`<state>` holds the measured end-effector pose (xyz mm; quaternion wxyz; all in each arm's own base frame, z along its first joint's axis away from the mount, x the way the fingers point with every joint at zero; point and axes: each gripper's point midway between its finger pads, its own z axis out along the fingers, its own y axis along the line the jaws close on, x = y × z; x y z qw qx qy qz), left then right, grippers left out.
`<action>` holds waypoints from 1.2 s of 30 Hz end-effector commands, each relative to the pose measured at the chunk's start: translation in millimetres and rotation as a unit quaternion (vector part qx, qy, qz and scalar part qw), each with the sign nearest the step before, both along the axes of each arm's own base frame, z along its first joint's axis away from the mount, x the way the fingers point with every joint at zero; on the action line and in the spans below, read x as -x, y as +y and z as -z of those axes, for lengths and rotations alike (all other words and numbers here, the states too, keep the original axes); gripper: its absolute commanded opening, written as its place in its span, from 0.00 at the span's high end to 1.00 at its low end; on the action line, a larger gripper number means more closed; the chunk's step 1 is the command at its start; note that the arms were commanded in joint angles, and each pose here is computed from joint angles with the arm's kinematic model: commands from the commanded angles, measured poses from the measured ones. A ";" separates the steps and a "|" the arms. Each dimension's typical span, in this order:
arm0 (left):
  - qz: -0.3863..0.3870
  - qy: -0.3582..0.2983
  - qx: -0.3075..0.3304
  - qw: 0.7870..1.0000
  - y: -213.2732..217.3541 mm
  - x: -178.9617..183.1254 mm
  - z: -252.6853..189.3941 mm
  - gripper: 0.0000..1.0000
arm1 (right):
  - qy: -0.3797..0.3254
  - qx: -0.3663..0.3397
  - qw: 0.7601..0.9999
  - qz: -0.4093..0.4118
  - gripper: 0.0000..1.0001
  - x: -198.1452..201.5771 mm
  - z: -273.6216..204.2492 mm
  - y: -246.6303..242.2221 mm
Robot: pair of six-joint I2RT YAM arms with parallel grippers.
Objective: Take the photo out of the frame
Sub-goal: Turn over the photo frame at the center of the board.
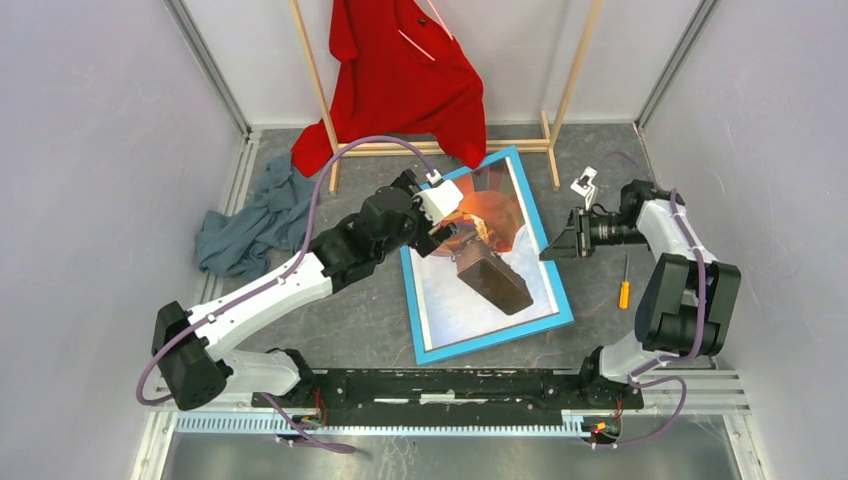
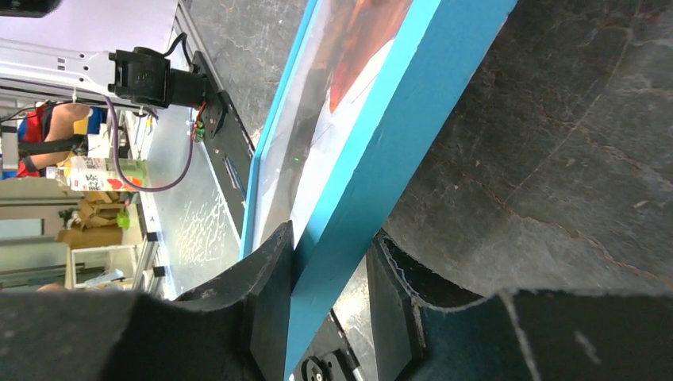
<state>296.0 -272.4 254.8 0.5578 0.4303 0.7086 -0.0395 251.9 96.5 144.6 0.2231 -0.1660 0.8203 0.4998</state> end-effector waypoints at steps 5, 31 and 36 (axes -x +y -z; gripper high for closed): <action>-0.036 0.040 0.034 0.998 1.8 -9.6 -4.3 0.00 | -0.147 0.097 0.984 0.019 1.00 -25.0 -68.1 -28.4; -0.016 0.114 0.059 0.992 -19.8 0.5 5.5 0.00 | -0.241 0.085 0.966 0.042 1.00 -16.4 -170.5 -18.1; -0.026 0.121 0.059 0.991 -23.9 -4.6 16.2 0.00 | -0.289 0.094 0.952 0.038 1.00 -11.3 -187.5 -15.9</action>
